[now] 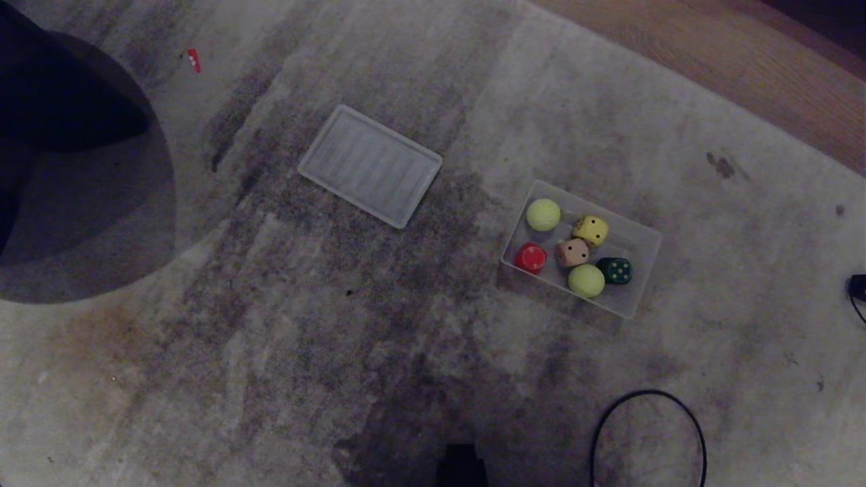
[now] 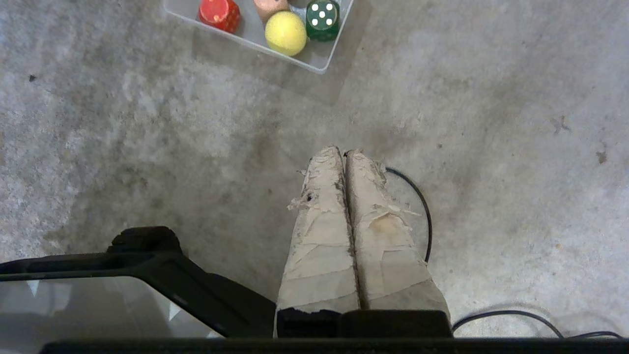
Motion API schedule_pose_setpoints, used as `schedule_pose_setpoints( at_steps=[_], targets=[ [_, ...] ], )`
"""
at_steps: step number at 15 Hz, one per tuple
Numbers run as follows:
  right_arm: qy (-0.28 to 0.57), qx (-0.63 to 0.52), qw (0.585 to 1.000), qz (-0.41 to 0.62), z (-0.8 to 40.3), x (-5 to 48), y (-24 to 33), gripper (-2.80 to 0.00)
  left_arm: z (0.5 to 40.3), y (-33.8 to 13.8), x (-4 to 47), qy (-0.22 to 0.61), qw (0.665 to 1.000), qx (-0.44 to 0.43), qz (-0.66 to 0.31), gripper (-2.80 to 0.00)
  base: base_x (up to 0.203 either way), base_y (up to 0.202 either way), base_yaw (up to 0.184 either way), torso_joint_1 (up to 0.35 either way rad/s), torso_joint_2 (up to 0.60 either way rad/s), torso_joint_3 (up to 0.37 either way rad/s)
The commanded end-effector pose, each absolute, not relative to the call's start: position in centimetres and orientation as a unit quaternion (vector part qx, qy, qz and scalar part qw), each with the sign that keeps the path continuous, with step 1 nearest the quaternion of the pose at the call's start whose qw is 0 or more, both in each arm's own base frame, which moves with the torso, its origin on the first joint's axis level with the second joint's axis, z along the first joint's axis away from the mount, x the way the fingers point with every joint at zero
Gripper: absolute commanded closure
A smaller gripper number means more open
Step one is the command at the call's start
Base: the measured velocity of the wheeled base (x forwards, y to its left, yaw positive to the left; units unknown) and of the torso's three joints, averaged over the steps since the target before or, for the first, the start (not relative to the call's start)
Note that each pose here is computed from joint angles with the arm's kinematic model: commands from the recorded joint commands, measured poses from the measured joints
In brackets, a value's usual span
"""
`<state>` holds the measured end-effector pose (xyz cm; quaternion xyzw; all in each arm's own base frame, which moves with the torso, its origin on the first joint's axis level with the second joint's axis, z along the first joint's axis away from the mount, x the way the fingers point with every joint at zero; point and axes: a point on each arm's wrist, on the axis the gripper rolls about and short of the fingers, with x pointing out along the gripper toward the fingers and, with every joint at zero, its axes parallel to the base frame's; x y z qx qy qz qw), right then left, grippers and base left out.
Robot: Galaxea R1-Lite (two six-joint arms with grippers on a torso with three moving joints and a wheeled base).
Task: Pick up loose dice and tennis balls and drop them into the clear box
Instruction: Close the lid
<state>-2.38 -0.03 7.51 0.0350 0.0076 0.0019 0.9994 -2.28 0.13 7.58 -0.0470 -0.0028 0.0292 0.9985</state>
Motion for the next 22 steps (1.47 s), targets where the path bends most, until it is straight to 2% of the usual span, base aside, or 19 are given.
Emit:
schedule_pose_setpoints(
  at_steps=[1, 22],
  targets=[
    [0.009, 0.035, 0.999, 0.002, 7.53, -2.36, -0.03, 0.00, 7.53, 0.13, -2.26, -0.001, 0.998, -0.048, 0.030, 0.00, 0.000, 0.000, 0.000, 0.003, 0.01, 0.149],
    [0.009, 0.035, 0.999, 0.002, 7.52, -2.35, -0.03, 0.00, 7.54, 0.13, -2.26, -0.001, 0.998, -0.050, 0.030, 0.00, 0.000, 0.000, 0.000, 0.002, 0.00, 0.200]
  ],
)
